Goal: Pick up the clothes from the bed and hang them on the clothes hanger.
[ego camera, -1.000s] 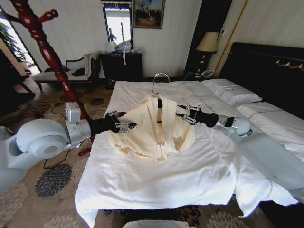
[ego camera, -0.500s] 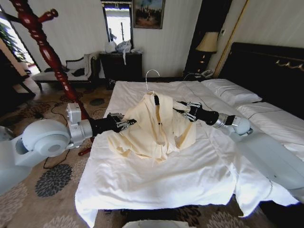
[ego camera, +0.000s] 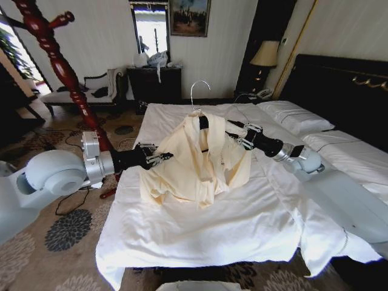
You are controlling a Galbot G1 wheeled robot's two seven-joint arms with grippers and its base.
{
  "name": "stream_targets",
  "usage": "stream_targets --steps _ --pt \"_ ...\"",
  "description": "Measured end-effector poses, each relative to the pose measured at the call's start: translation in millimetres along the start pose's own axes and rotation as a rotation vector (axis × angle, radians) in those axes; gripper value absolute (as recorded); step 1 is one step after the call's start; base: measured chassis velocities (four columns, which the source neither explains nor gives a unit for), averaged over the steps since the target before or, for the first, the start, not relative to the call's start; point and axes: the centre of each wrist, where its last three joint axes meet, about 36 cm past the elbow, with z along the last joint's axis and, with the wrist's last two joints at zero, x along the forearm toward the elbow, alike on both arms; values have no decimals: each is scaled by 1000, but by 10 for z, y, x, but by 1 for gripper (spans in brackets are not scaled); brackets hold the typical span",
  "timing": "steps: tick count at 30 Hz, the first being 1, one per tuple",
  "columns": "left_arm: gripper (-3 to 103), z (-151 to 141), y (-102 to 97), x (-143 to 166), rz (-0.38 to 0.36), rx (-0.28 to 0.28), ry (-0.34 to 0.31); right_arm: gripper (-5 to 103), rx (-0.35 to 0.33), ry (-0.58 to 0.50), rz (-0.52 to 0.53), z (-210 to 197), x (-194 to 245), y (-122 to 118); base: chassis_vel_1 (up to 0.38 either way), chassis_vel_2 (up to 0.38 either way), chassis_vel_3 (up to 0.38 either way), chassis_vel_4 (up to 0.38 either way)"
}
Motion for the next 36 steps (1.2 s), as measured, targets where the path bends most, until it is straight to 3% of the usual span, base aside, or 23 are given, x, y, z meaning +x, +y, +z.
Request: stream_targets --steps 6,9,13,18,24,26,28,31,32,36 --pt "22 -11 29 20 -14 -3 -1 70 0 1 15 -15 16 11 0 0 0 0" --pt "22 -14 75 37 -35 -4 -2 76 2 3 14 -27 34 10 0 0 0 0" --pt "22 -17 252 100 -127 -2 -4 96 -1 7 39 -32 109 -32 0 0 0 0" --pt "22 -10 394 169 -195 -7 7 100 -17 12 102 0 216 -92 0 0 0 0" --pt "22 -94 669 312 -366 -24 -13 100 -19 10 181 52 325 -170 0 0 0 0" --pt "22 -184 891 435 -462 -25 -41 100 -17 2 198 52 324 -180 0 0 0 0" --pt "22 -206 943 466 -481 -24 -47 100 -17 0 201 53 323 -180 0 0 0 0" --pt "22 -325 1256 664 -573 -6 -80 100 -17 -3 208 58 321 -184 0 0 0 0" --pt "22 -325 1256 664 -573 -6 -80 100 -17 -3 208 58 321 -184 0 0 0 0" --pt "22 -405 1619 856 -664 41 -110 100 -19 -9 211 74 299 -173 0 0 0 0"
